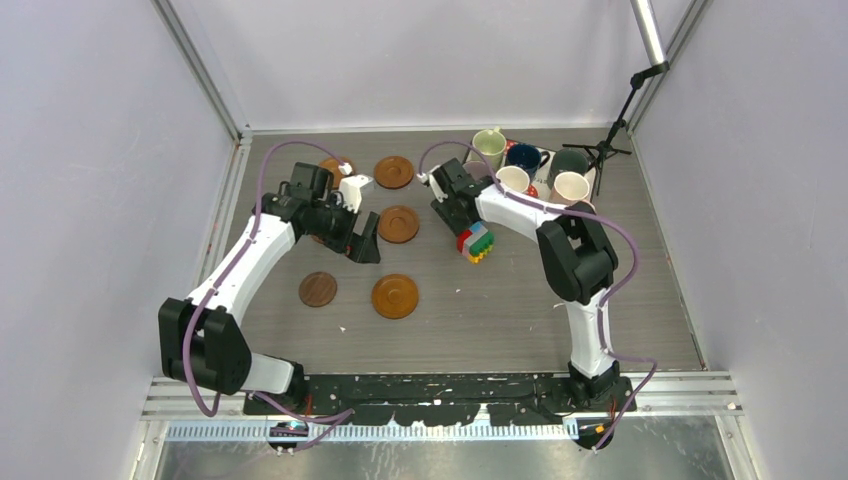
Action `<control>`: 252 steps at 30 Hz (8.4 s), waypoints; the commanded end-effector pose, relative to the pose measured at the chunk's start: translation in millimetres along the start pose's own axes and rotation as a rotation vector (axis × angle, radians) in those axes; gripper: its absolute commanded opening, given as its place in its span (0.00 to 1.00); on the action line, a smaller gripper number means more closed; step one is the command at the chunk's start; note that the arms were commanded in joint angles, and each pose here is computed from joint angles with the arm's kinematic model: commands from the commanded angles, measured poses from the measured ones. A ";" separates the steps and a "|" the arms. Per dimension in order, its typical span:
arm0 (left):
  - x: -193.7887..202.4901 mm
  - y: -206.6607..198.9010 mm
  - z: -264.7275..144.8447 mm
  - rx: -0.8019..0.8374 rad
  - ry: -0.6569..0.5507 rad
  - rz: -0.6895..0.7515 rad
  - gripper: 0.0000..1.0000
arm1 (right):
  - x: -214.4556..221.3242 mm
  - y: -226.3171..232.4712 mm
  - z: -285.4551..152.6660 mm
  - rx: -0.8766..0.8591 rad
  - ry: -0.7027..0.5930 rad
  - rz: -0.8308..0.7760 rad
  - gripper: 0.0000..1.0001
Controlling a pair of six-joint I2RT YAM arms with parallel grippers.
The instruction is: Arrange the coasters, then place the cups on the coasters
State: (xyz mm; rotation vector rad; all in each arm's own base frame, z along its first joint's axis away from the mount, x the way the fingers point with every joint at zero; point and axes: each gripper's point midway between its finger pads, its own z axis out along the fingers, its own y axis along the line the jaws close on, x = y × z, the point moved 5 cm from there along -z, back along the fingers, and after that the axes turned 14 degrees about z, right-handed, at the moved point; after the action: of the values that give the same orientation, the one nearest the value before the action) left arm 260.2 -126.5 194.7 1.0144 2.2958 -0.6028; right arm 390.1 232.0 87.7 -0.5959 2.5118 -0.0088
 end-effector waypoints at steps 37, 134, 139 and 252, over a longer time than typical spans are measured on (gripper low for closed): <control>-10.9 -5.3 -17.8 -0.013 -0.067 0.044 0.95 | 8.9 -53.0 -3.2 0.277 -0.185 -0.253 0.47; -9.4 -3.6 -18.9 -0.030 -0.055 0.046 0.95 | 118.5 -2.6 4.0 0.137 -0.045 -0.493 0.00; -9.3 -3.9 -20.2 -0.034 -0.053 0.045 0.95 | 138.6 10.2 -8.5 0.086 -0.016 -0.549 0.00; -65.2 -81.6 133.9 -0.012 0.066 0.394 0.00 | 66.8 -130.1 -217.4 -0.255 -0.451 0.595 0.83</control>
State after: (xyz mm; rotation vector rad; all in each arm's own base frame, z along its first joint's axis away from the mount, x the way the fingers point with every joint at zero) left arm 271.7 -293.7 102.0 1.5029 2.1978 -0.3787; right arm 278.0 60.4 247.5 0.0955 2.2033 0.5853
